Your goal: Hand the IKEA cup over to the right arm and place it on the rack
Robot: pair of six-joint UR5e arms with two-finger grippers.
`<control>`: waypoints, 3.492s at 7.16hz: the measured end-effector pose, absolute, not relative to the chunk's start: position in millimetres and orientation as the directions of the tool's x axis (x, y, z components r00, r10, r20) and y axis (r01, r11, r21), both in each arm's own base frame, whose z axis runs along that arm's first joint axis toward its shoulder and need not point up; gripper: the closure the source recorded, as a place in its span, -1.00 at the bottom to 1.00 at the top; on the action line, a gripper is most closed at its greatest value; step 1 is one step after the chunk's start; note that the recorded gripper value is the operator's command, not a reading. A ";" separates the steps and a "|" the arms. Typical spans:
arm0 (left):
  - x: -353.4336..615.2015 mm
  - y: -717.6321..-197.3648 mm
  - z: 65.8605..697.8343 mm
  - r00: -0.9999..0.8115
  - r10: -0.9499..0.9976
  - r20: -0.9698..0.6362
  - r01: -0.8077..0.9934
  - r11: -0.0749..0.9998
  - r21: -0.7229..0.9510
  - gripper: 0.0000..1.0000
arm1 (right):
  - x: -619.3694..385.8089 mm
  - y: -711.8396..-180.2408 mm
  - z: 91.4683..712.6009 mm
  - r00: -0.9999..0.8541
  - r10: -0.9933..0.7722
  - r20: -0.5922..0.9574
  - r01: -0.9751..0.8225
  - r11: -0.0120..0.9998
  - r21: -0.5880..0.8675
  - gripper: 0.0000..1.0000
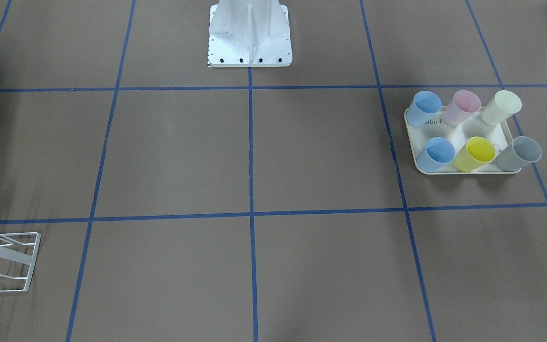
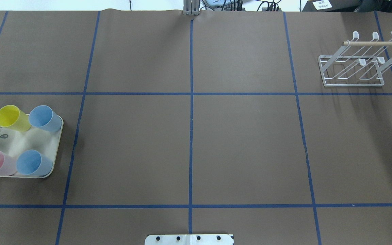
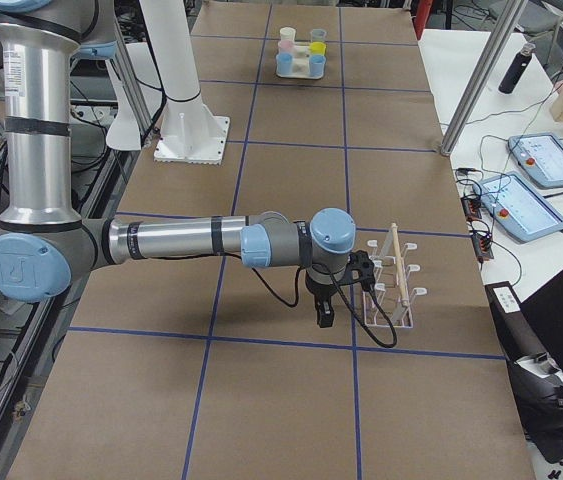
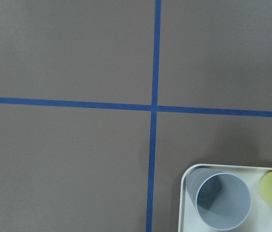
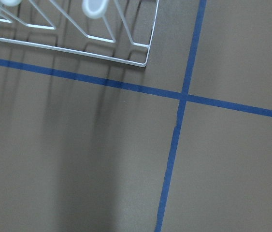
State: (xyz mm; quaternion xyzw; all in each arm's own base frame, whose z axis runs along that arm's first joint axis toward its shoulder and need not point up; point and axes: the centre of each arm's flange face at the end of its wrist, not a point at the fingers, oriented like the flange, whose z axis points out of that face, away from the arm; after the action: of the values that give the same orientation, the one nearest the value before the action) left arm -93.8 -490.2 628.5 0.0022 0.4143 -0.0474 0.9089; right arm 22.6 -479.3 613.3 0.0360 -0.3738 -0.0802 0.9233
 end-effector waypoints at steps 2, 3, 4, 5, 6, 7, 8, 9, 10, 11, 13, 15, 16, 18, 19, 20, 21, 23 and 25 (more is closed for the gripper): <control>-100.1 -459.0 631.5 0.645 -0.100 -0.758 0.103 0.994 -0.043 -1.00 | 22.0 -473.6 617.3 0.703 -0.173 0.690 0.122 0.985 0.123 -1.00; -99.1 -442.8 630.2 0.643 -0.098 -0.759 0.104 0.994 -0.040 -1.00 | 21.6 -472.7 617.0 0.701 -0.172 0.692 0.120 0.985 0.124 -1.00; -98.0 -433.5 632.6 0.642 -0.099 -0.760 0.103 0.994 -0.042 -1.00 | 21.4 -471.6 616.2 0.699 -0.171 0.695 0.117 0.985 0.124 -1.00; -96.5 -429.1 637.4 0.641 -0.096 -0.762 0.101 0.994 -0.041 -1.00 | 21.4 -469.4 616.8 0.697 -0.172 0.696 0.116 0.985 0.128 -1.00; -85.9 -431.0 637.8 0.637 -0.062 -0.768 0.078 0.997 -0.016 -1.00 | 21.3 -465.3 619.4 0.693 -0.176 0.699 0.114 0.984 0.135 -1.00; -58.1 -437.6 636.8 0.635 -0.002 -0.772 0.022 1.000 0.016 -1.00 | 20.6 -460.1 623.6 0.683 -0.179 0.708 0.113 0.984 0.140 -1.00; -23.8 -445.2 636.5 0.640 0.044 -0.767 -0.030 0.999 0.032 -0.99 | 19.4 -457.9 625.8 0.674 -0.182 0.716 0.113 0.983 0.143 -1.00; 0.0 -451.3 636.8 0.644 0.062 -0.763 -0.047 0.998 0.041 -0.99 | 18.6 -458.1 625.5 0.668 -0.185 0.721 0.114 0.983 0.146 -1.00; 11.1 -456.2 644.0 0.644 0.064 -0.762 -0.049 0.998 0.042 -0.99 | 18.1 -458.4 624.3 0.665 -0.188 0.723 0.114 0.982 0.150 -1.00; 16.7 -466.0 658.5 0.644 0.054 -0.763 -0.047 0.998 0.031 -0.99 | 17.2 -458.6 622.7 0.659 -0.191 0.727 0.115 0.982 0.153 -1.00; 26.7 -489.4 676.5 0.640 0.043 -0.767 -0.053 0.999 0.012 -0.99 | 16.3 -459.2 621.1 0.653 -0.193 0.733 0.115 0.981 0.156 -1.00; 44.7 -499.9 677.5 0.638 0.055 -0.768 -0.079 0.997 0.006 -0.98 | 14.4 -459.8 620.7 0.651 -0.194 0.734 0.118 0.981 0.155 -1.00; 56.3 -503.1 679.4 0.637 0.065 -0.768 -0.099 0.995 0.002 -0.88 | 13.6 -460.4 620.4 0.651 -0.196 0.734 0.119 0.981 0.156 -1.00; 76.3 -503.5 686.6 0.636 0.080 -0.767 -0.138 0.990 -0.011 0.16 | 12.5 -460.8 621.3 0.651 -0.195 0.733 0.121 0.981 0.154 -1.00; 82.4 -502.6 688.9 0.635 0.085 -0.768 -0.150 0.989 -0.014 0.95 | 10.6 -461.3 620.7 0.651 -0.189 0.735 0.118 0.982 0.147 -1.00; 87.4 -501.6 690.6 0.635 0.089 -0.768 -0.160 0.987 -0.018 1.00 | 7.4 -462.0 620.0 0.652 -0.175 0.738 0.112 0.984 0.135 -1.00; 91.7 -501.5 690.4 0.630 0.090 -0.771 -0.167 0.986 -0.022 1.00 | 5.1 -462.6 619.5 0.653 -0.164 0.739 0.107 0.986 0.124 -1.00; 98.9 -502.6 685.5 0.577 0.076 -0.813 -0.182 0.983 -0.037 1.00 | 3.4 -462.9 619.9 0.654 -0.154 0.740 0.103 0.988 0.114 -1.00; 94.2 -511.8 671.3 0.530 0.063 -0.845 -0.175 0.984 -0.036 1.00 | 3.0 -463.9 618.3 0.654 -0.156 0.740 0.103 0.988 0.117 -1.00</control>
State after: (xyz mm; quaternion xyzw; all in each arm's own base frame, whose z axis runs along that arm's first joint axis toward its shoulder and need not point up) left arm 94.2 -511.8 671.3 -0.0581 0.4798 0.0683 0.8728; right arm 3.0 -463.9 618.3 0.0325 -0.4096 -0.0713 0.9089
